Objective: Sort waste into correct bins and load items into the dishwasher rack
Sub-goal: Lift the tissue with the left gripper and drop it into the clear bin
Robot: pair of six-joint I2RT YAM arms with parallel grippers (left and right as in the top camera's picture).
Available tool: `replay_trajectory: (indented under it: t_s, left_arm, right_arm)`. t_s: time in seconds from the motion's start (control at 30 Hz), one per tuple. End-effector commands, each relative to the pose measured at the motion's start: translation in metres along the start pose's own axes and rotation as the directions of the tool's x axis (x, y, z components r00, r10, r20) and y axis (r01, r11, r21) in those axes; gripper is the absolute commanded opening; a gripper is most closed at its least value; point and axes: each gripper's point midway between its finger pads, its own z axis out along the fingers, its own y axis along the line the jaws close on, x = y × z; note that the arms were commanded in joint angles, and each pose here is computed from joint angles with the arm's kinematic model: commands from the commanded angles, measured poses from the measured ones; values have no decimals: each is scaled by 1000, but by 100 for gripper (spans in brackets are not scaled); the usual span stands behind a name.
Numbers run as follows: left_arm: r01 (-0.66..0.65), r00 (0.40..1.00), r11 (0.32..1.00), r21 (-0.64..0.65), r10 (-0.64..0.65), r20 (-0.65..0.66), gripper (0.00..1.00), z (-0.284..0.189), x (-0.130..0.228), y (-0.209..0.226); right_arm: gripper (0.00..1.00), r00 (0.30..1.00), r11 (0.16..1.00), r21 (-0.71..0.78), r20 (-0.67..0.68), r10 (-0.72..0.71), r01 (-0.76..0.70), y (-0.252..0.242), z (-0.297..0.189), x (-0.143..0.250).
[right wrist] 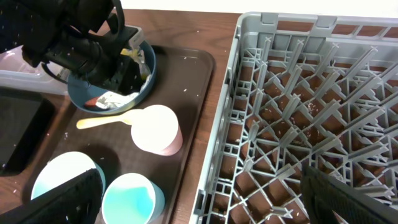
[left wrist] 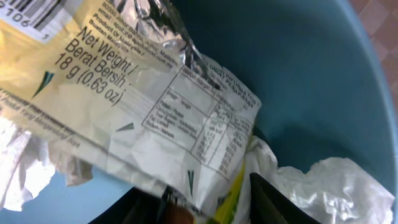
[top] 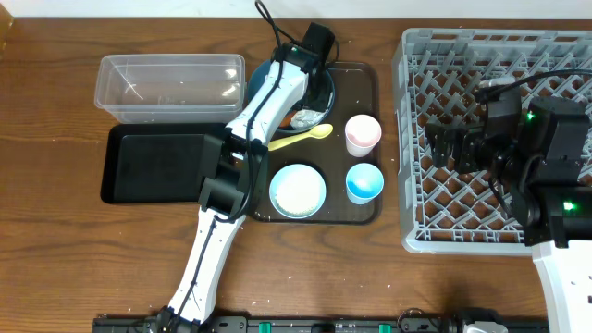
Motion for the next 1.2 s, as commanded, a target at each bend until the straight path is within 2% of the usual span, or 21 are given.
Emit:
replay_trajectory:
  t_s: [0.0,0.17,0.37,0.53,0.83,0.97,1.17]
  left_arm:
    - [8,1000,1000,-27,-8,-24,46,4,7,8]
    - [8,1000,1000,-22,-8,-6,47,-10,1,6]
    - [9,998,1000,-4,-9,67,48,-50,-15,3]
    - [9,997,1000,-2,-9,72,48,-69,-14,3]
    - [6,1000,1000,-26,-7,-20,47,-66,9,8]
    - [0,997,999,-41,-3,-81,51,-53,27,11]
    - [-4,991,999,-54,-3,-132,51,-33,46,15]
  right_arm:
    - [99,1000,1000,-20,16,-22,22,7,-3,-7]
    - [99,1000,1000,-20,16,-22,22,7,-3,-7]
    - [99,1000,1000,-17,12,-20,21,6,-2,-6]
    - [99,1000,1000,-17,3,-18,18,5,1,-5]
    - [99,1000,1000,-18,-13,-13,13,4,6,-2]
    - [99,1000,1000,-18,-15,-13,13,4,7,-2]
    - [99,1000,1000,-18,-15,-13,13,4,7,-2]
